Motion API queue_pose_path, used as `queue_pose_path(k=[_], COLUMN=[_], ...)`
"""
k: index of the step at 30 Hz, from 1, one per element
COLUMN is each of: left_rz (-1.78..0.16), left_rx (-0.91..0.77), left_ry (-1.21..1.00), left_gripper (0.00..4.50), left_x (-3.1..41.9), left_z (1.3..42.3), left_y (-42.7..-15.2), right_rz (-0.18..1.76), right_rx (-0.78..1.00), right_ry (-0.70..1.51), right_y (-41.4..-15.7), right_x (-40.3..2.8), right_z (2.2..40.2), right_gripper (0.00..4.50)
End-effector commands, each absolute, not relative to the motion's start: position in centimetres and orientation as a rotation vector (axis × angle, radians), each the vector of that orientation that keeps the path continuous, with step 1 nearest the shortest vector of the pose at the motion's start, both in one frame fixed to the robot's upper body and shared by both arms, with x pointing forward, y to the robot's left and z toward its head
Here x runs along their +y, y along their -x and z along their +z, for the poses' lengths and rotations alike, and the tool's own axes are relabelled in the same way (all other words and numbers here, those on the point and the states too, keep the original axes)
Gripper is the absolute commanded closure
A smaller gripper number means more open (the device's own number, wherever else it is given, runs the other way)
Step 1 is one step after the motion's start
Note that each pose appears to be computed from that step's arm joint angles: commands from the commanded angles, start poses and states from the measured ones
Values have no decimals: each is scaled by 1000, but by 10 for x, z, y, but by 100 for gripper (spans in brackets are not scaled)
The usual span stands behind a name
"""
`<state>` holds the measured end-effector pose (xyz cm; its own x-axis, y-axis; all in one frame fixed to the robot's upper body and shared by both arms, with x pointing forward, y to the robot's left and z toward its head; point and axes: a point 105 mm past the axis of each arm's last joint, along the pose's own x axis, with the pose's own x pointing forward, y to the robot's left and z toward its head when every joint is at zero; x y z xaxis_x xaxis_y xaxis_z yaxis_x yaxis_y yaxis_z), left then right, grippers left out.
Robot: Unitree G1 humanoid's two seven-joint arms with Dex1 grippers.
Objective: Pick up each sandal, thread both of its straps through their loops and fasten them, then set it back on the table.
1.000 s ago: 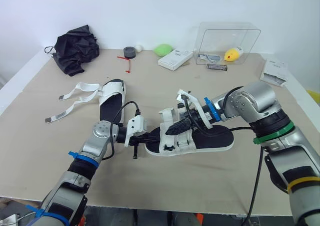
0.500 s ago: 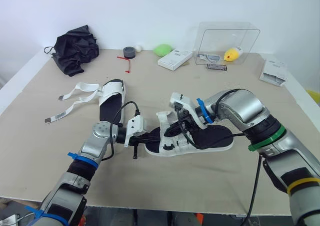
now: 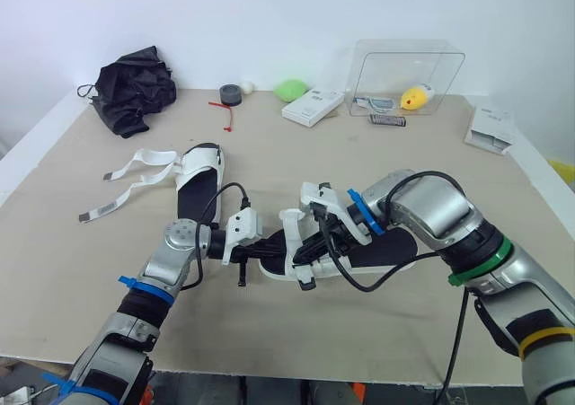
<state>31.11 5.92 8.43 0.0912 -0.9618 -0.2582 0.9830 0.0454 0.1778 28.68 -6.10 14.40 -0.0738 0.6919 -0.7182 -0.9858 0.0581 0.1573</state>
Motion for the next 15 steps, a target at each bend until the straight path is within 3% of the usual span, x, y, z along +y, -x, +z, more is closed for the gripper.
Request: queue_pose_path(k=[1, 5, 6, 8, 14, 15], left_rz=[-1508, -1510, -1511, -1513, -1518, -1518], left_rx=[344, 341, 340, 340, 336, 335], left_ry=[-314, -315, -315, -315, -319, -320], left_gripper=[450, 450, 450, 450, 450, 450], left_x=[72, 70, 70, 69, 67, 66], left_z=[29, 29, 29, 29, 30, 30], left_y=[-291, -292, -292, -292, -293, -293], right_rz=[1530, 1507, 1506, 1518, 1588, 1605], right_rx=[822, 800, 784, 747, 650, 630], right_ry=[613, 604, 575, 517, 315, 271], right_y=[-270, -275, -277, -279, -268, -263], right_x=[-71, -71, -69, -68, -80, -84], right_z=[124, 126, 130, 144, 194, 203], right_gripper=[445, 445, 374, 311, 45, 45])
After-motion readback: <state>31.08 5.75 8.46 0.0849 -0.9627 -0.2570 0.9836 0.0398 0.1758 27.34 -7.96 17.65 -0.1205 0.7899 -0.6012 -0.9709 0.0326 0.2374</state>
